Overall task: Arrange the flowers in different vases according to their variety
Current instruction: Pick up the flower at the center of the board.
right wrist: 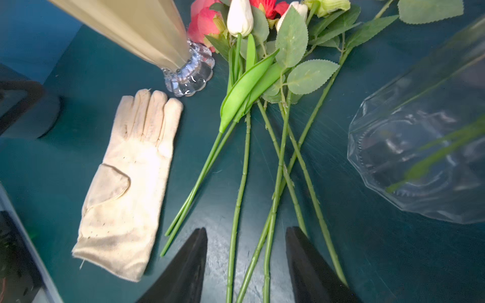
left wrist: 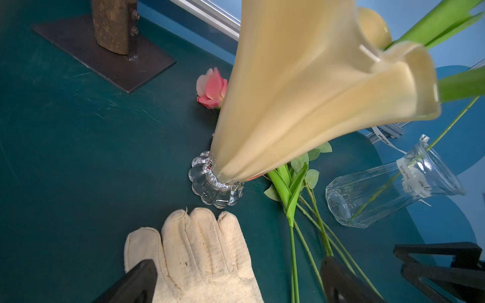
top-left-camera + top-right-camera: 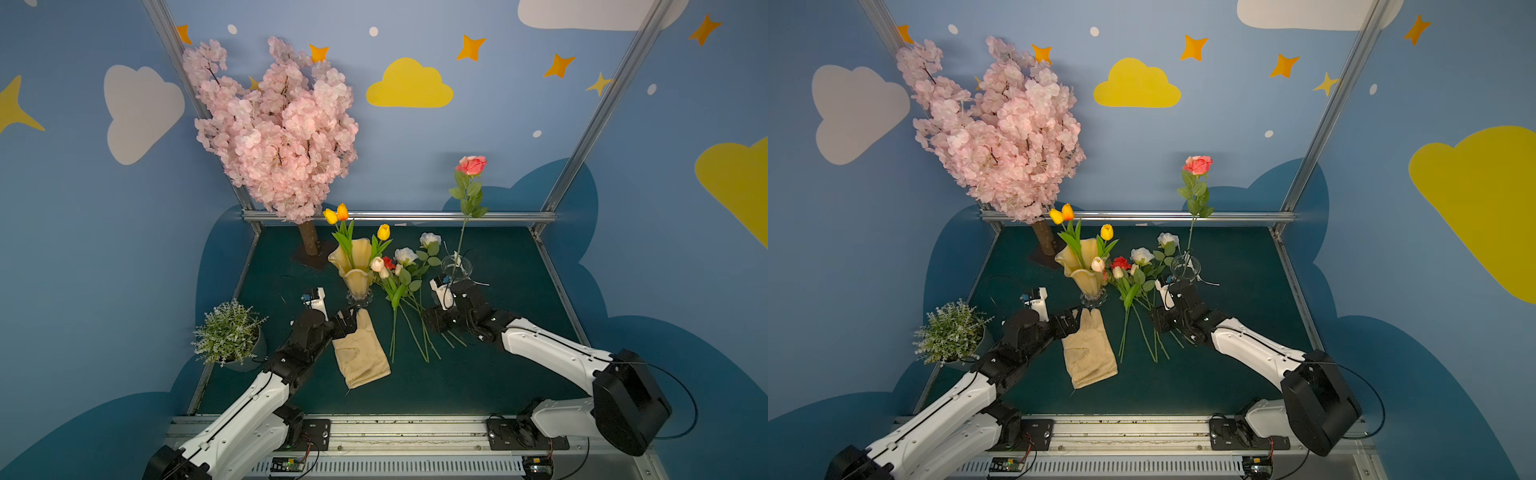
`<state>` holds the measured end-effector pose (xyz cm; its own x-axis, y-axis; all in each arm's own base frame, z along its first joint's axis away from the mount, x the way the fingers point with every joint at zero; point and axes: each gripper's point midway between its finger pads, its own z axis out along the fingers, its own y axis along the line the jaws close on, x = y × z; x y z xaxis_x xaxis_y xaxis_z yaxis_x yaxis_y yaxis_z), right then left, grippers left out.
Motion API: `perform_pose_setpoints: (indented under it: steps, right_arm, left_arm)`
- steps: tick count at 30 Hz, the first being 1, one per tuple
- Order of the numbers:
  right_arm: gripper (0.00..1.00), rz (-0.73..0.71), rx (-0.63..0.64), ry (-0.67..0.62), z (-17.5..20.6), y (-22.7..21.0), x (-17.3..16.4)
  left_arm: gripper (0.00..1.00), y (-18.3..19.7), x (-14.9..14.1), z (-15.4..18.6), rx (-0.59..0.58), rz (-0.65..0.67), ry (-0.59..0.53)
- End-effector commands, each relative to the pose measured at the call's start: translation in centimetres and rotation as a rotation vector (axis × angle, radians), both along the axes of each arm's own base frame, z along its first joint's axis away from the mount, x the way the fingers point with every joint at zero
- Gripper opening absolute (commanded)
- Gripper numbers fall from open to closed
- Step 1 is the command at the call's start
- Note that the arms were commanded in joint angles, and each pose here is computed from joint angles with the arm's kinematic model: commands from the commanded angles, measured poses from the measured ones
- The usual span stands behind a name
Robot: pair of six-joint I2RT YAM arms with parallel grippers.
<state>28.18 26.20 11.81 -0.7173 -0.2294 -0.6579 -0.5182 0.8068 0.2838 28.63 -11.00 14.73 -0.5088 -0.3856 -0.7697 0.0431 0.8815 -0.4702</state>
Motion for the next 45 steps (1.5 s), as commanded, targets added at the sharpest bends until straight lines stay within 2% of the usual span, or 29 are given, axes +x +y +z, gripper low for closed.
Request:
perform_pose_setpoints:
  steps: [1, 4, 11, 13, 15, 23, 32, 34, 45]
  right_arm:
    - [0.52, -0.039, -0.089, 0.056, -1.1, 0.0, 0.8]
    - [0.48, -0.031, -0.143, 0.085, -1.4, 1.0, 1.9]
    - [0.47, -0.022, -0.273, 0.124, -2.7, 2.4, 4.4]
    - [0.46, -0.029, -0.322, 0.134, -3.3, 2.4, 5.2]
    - [0.4, -0.03, -0.38, 0.147, -3.8, 2.3, 6.0]
    - [0.37, -0.031, -0.508, 0.159, -5.4, 2.5, 8.9]
    - [0.35, -0.016, -0.492, 0.189, -6.6, 3.3, 10.1]
    - [0.31, -0.012, -0.491, 0.197, -6.9, 3.5, 10.0]
    - [0.31, -0.006, -0.483, 0.226, -8.1, 3.6, 9.6]
  left_arm:
    - [1.0, 0.9, 0.3, 1.7, 0.034, 0.036, -0.076]
    - [1.0, 1.2, 0.1, 1.9, 0.036, 0.046, -0.088]
    - [1.0, 1.5, 0.1, 2.0, 0.039, 0.061, -0.091]
    - [1.0, 1.5, 0.0, 2.2, 0.039, 0.06, -0.098]
    - [1.0, 1.6, -0.1, 2.3, 0.035, 0.06, -0.105]
    - [1.0, 1.5, -0.1, 2.3, 0.031, 0.056, -0.11]
    - [1.0, 1.4, 0.0, 2.4, 0.032, 0.049, -0.112]
    - [1.0, 1.4, 0.0, 2.4, 0.032, 0.05, -0.112]
    - [1.0, 1.1, 0.0, 2.3, 0.03, 0.036, -0.109]
